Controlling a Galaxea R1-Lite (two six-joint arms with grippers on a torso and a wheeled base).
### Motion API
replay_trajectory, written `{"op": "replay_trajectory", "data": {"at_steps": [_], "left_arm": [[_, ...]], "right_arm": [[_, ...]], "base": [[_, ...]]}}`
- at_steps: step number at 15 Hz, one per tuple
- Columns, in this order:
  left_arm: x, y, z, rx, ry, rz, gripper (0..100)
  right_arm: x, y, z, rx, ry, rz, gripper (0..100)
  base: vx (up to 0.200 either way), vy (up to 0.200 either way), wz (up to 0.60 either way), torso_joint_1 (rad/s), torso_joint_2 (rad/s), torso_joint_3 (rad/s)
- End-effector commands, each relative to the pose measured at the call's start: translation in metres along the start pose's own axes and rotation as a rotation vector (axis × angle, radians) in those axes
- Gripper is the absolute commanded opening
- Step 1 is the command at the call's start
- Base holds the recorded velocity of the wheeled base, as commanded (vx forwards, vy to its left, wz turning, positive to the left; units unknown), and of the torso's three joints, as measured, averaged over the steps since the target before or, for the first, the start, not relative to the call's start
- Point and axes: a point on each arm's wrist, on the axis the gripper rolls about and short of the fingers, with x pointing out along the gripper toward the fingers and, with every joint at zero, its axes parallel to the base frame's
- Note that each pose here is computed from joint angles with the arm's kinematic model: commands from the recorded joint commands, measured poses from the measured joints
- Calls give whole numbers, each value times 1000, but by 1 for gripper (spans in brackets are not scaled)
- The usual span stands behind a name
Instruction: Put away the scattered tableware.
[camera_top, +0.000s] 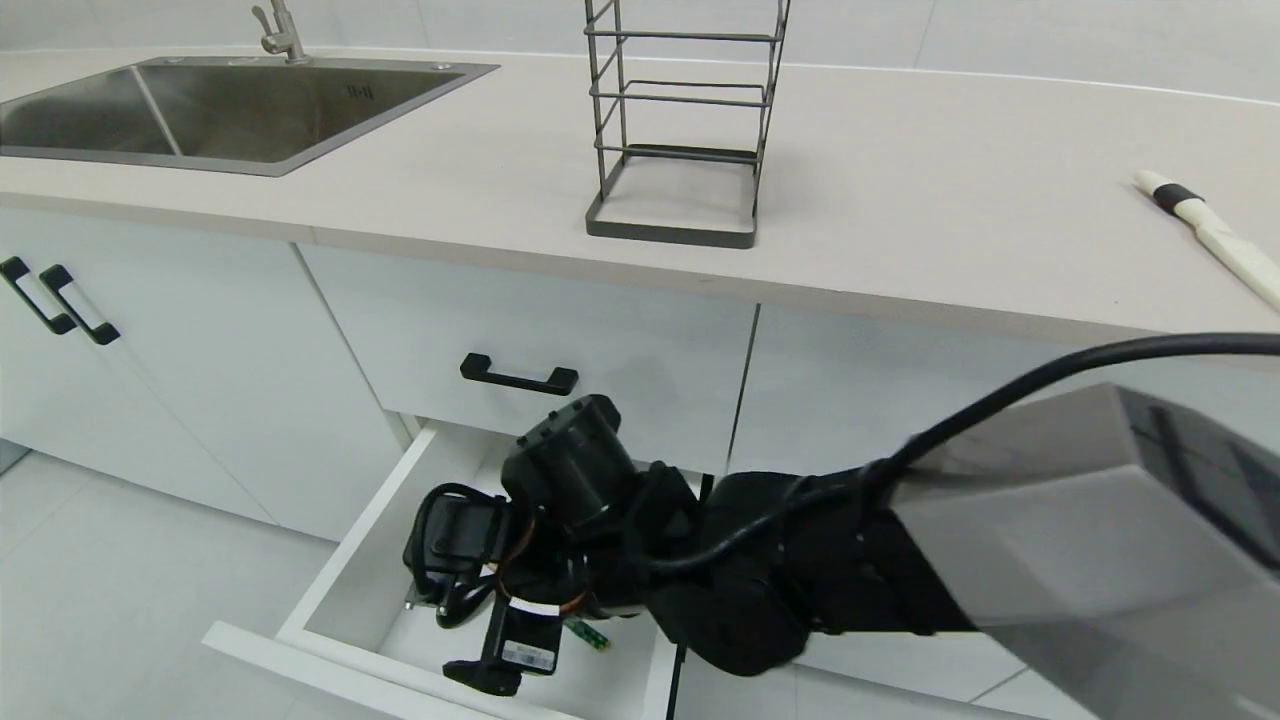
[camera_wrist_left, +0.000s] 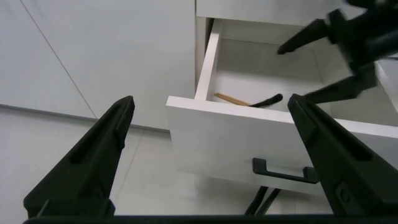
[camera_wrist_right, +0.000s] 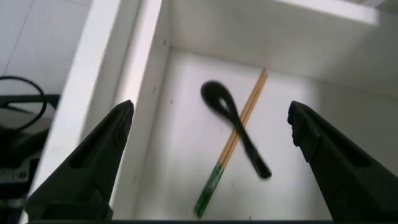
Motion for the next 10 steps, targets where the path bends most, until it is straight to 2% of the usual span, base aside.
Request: {"op": "replay_trajectory", "data": {"at_steps": [1, 4, 7, 8, 10], "left_arm": [[0, 0, 0, 0, 0, 1, 100], [0, 0, 0, 0, 1, 1, 100], [0, 0, 0, 0, 1, 1, 100], [0, 0, 0, 0, 1, 1, 100], [0, 0, 0, 0, 1, 1, 100]], "right_arm": [[-86, 21, 7, 50, -48, -89, 100], [-138, 41, -11, 145, -37, -83, 100], [-198, 78, -47, 160, -17, -62, 100], [-201, 79, -49, 161, -15, -63, 100], [-238, 101, -83, 212, -1, -89, 100]], "base": [[0, 0, 0, 0, 0, 0], [0, 0, 0, 0, 0, 0], [0, 0, 0, 0, 0, 0], [0, 0, 0, 0, 0, 0], [0, 0, 0, 0, 0, 0]]}}
